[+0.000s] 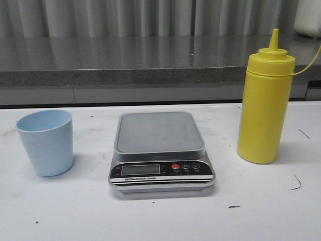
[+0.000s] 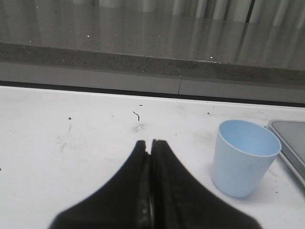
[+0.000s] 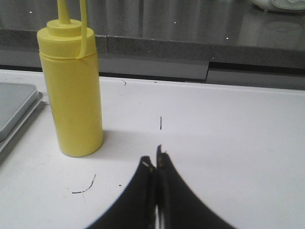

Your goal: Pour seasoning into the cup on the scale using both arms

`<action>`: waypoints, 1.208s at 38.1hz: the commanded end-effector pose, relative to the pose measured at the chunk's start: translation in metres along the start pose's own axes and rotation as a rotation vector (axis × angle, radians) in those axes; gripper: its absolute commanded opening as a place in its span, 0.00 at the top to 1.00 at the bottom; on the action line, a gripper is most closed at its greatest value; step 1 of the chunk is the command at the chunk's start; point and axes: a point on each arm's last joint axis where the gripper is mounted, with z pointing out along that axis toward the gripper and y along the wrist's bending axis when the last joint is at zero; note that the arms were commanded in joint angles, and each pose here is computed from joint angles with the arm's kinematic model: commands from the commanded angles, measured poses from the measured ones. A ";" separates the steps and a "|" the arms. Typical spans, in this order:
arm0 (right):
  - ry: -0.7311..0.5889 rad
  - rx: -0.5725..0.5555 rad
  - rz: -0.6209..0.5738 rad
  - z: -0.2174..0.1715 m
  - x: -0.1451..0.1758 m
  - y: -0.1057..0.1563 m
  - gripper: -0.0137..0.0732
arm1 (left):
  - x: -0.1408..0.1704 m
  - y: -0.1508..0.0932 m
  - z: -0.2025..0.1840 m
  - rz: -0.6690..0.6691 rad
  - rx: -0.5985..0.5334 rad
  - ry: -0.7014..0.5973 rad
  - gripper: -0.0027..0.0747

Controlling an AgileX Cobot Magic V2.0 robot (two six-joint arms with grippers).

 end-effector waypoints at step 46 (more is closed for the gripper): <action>-0.113 0.006 0.002 -0.028 -0.143 0.000 0.98 | -0.142 -0.017 -0.018 0.000 0.028 -0.247 0.99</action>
